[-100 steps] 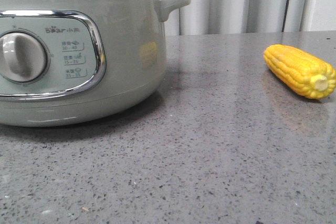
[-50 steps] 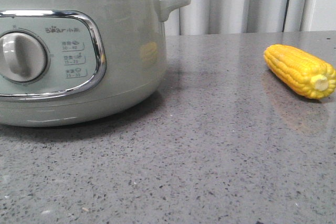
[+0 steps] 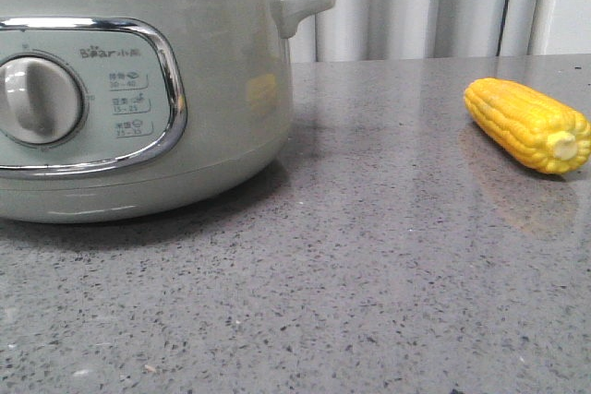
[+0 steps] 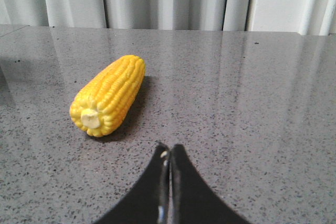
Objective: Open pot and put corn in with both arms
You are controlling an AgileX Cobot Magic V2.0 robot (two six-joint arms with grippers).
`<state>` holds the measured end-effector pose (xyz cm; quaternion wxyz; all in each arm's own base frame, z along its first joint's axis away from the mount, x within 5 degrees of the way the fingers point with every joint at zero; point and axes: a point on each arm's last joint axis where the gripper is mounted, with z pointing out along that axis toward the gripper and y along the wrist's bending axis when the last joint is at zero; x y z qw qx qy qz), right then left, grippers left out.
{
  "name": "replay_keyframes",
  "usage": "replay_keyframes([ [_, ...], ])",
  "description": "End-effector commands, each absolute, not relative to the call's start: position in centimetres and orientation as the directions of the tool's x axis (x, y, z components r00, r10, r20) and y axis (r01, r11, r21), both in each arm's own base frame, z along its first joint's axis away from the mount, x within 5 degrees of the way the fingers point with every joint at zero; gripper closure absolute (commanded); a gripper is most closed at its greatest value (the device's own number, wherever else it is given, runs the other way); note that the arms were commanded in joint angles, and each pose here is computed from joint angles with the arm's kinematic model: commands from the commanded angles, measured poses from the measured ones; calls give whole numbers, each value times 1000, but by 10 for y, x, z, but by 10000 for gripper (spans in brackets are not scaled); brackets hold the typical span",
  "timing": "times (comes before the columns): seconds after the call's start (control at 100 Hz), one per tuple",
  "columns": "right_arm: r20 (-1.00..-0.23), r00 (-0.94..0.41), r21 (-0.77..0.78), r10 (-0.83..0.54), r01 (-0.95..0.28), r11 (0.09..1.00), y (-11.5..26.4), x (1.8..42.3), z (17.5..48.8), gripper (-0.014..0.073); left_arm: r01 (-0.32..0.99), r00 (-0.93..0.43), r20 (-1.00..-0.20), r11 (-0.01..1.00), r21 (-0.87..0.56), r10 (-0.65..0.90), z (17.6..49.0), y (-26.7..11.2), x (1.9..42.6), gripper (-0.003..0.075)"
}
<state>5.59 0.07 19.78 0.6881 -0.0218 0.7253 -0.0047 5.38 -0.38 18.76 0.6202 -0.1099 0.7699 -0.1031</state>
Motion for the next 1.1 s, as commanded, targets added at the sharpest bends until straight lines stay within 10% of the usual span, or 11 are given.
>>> replay_keyframes([
  [0.0,-999,33,-4,-3,-29,1000,1,55,200,662,-12,-129,-887,895,-446,-443,187,-6,54,741],
  [0.19,-983,49,176,179,-47,983,2,55,202,662,18,-72,-762,763,-646,-644,195,-7,55,741],
  [0.5,-745,224,620,629,-118,776,-6,50,229,662,84,-32,-281,277,-957,-959,207,-7,54,741],
  [0.68,-772,155,587,616,-199,785,4,39,268,662,185,-4,-531,521,-833,-847,245,-11,45,741],
  [0.83,-945,65,305,322,-185,934,12,25,312,662,238,91,-808,800,-550,-582,297,-15,34,741],
  [1.09,-998,34,52,58,-162,985,13,38,377,641,192,-5,-980,962,-195,-198,363,-18,65,722],
])
